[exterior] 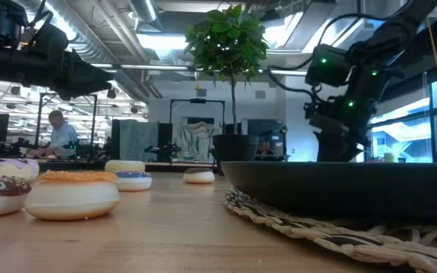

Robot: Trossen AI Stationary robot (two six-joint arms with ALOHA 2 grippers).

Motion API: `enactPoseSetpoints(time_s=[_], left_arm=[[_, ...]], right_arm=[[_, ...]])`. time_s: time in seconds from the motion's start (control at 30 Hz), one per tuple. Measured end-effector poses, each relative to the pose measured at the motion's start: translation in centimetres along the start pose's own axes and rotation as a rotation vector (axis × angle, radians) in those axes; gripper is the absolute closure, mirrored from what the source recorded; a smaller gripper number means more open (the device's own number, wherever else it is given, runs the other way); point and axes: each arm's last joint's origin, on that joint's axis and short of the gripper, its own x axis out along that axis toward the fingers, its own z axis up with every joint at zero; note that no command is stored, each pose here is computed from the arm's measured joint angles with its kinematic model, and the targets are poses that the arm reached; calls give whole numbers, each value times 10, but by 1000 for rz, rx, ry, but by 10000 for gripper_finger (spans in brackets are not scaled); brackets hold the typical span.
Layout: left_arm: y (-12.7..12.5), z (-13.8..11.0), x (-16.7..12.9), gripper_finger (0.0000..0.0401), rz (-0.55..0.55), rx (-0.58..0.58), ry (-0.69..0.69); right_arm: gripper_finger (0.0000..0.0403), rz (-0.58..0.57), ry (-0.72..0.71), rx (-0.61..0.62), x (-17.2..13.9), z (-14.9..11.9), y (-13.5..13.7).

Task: Pick & Place donuts
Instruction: Put the big light blue donut on the white plate

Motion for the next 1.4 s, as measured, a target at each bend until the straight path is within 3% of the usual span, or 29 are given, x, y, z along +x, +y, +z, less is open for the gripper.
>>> enactPoseSetpoints(time_s=[0.27,0.4,0.53,0.8,1.0,1.27,1.4], left_arm=[[0,0,0,173,0,0,0],[0,0,0,173,0,-1,0],[0,0,0,173,0,-2,0],[0,0,0,173,0,-1,0],[0,0,0,173,0,0,0],[0,0,0,173,0,0,0],[0,0,0,173,0,0,0]], right_arm=[[281,-20,44,-86,-1,7,3],[344,-30,73,-111,-27,12,6],[383,2,86,-110,-58,0,12],[362,159,123,9,-119,-53,31],[377,267,200,13,-140,-91,55],[367,206,280,97,-144,-137,77],[363,93,294,125,-137,-156,82]])
